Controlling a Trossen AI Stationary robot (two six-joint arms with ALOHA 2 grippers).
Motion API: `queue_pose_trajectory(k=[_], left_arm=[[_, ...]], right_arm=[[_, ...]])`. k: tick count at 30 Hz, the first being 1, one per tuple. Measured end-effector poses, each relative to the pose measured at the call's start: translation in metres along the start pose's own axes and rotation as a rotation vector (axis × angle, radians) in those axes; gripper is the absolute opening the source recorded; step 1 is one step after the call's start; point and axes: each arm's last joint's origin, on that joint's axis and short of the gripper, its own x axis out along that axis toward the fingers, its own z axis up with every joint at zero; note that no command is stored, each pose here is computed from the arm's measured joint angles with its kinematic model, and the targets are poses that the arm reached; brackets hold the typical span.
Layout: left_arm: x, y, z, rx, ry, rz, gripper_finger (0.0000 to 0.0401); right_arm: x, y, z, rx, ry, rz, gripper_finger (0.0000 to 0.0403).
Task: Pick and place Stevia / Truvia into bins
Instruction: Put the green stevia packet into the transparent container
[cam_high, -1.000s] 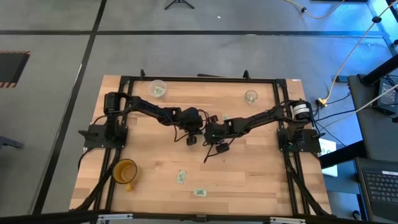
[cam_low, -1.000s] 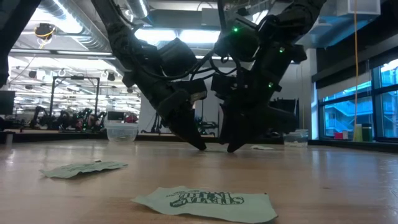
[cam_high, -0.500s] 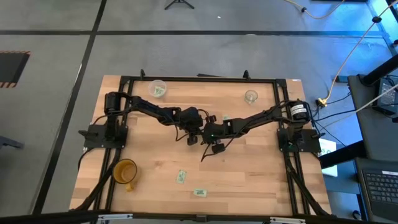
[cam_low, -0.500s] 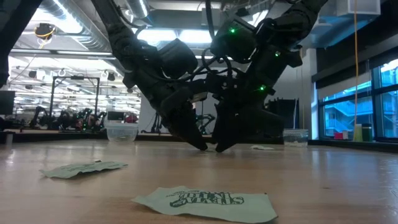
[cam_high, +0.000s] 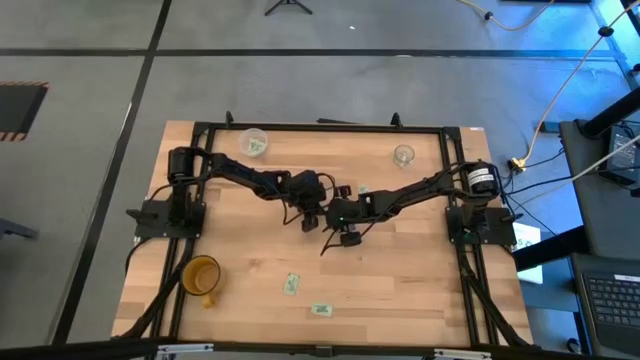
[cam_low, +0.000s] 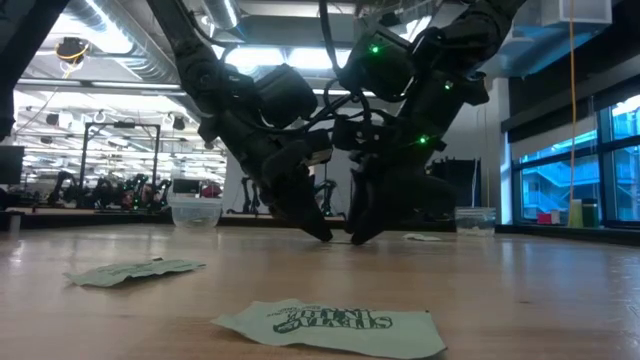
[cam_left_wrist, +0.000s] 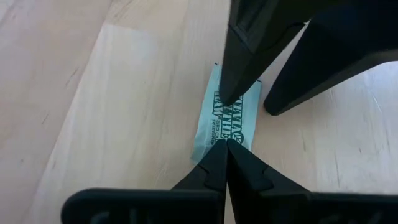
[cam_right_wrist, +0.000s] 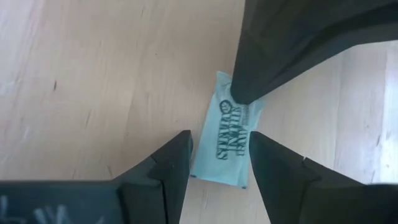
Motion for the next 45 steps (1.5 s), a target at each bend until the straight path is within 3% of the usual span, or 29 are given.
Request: queue_pose_trajectory(k=[16, 25, 45], left_arm=[[0.002, -0.014, -0.001, -0.028, 0.009, -0.122, 0.0003], [0.003, -0.016, -0.001, -0.023, 0.011, -0.130, 0.0003], [0.002, -0.015, -0.001, -0.021, 0.009, -0.125, 0.0002]], right_arm=[[0.000, -0.001, -0.001, 0.021, 0.014, -0.045, 0.0170], [0.003, -0.004, 0.005, 0.074, -0.056, -0.137, 0.0170], [0.001, -0.004, 0.006, 0.078, -0.065, -0.115, 0.0170]])
